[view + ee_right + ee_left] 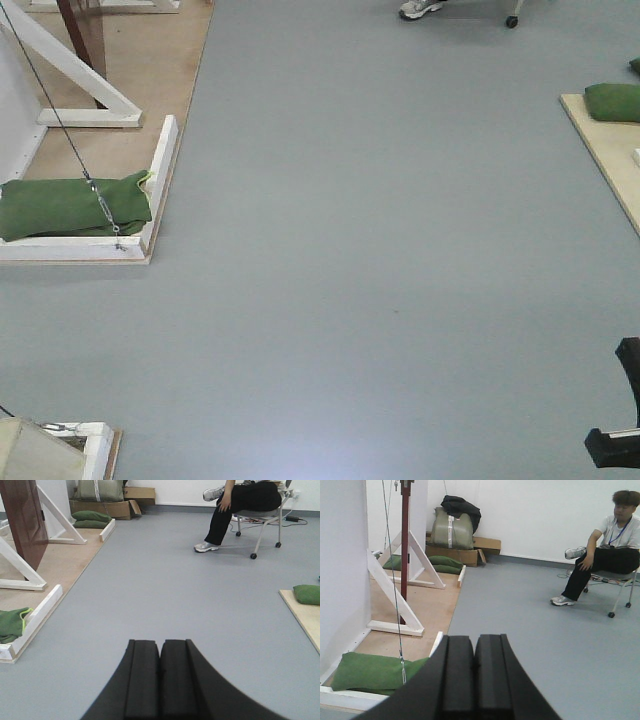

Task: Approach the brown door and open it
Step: 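Drive the base forward across the grey floor toward the brown door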

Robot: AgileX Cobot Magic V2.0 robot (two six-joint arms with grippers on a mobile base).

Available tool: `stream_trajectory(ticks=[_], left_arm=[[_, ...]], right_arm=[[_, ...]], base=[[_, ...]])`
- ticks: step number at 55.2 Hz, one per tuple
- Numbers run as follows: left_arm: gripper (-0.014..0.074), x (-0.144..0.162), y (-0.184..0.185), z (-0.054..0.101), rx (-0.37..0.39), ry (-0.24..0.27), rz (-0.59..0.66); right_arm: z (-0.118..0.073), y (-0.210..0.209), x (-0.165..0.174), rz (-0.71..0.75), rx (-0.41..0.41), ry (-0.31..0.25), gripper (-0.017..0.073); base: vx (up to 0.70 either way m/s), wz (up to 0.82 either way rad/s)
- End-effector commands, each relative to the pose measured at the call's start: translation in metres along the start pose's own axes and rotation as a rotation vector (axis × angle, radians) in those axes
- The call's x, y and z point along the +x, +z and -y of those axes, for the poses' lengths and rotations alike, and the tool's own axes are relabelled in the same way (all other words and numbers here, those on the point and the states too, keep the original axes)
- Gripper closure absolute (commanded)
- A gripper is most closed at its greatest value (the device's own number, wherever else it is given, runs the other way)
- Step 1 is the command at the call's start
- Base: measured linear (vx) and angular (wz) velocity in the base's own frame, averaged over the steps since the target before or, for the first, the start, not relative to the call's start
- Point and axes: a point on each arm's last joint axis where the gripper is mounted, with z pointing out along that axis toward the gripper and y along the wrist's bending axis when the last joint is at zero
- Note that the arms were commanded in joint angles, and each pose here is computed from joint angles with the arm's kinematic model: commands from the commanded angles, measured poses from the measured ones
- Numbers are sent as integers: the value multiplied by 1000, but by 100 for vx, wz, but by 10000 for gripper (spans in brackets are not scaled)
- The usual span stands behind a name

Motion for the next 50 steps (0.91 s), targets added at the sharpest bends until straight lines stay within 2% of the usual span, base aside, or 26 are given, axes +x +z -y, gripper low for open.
stream_trajectory(ticks=[1, 50], left_arm=[[597, -14, -3, 3, 25, -11, 109], [597, -14, -3, 3, 24, -11, 112]], right_arm=[[0, -1, -7, 92, 6, -12, 559], [0, -1, -7, 98, 7, -12, 559]], base=[[0, 0], [4, 0]])
